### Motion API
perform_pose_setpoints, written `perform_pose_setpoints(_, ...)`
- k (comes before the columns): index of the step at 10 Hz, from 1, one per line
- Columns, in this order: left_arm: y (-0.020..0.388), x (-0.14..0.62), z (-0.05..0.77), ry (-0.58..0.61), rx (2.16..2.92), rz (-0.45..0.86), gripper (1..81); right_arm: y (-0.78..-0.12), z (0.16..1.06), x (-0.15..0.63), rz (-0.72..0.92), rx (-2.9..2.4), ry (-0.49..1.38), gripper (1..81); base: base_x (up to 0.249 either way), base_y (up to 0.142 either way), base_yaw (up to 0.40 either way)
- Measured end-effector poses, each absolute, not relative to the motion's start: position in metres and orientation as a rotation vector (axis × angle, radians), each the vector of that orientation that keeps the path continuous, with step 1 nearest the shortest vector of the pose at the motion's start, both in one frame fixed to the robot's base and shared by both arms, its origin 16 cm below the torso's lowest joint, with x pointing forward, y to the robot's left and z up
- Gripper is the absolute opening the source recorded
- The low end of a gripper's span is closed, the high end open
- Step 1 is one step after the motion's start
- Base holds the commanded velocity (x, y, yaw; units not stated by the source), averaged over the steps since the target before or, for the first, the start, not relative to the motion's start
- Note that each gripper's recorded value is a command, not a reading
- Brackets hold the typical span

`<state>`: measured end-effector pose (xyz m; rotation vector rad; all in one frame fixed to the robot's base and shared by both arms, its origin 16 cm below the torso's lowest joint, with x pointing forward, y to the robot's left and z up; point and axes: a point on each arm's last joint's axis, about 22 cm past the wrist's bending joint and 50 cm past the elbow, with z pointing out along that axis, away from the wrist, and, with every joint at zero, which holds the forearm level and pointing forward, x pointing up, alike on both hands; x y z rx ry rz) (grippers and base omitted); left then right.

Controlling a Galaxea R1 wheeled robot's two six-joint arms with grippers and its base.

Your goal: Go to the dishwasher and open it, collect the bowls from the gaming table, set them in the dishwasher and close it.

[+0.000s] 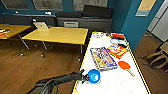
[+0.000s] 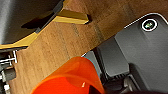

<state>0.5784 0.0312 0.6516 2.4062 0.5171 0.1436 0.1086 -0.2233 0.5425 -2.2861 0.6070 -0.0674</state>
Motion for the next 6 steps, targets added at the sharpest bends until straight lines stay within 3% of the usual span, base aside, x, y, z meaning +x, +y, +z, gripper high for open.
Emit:
perform_pose_setpoints(4,0.033,0.568,0.662,0.447,2.41,0.125,1.0,-0.225,0.541,0.109,-0.069,-2.291,0.605,1.0,0.0,0.0,0.0)
perform_pose_setpoints(6,0.014,0.562,0.692,0.343,2.364,0.122,1.0,-0.223,0.542,0.108,-0.069,-2.289,0.597,1.0,0.0,0.0,0.0)
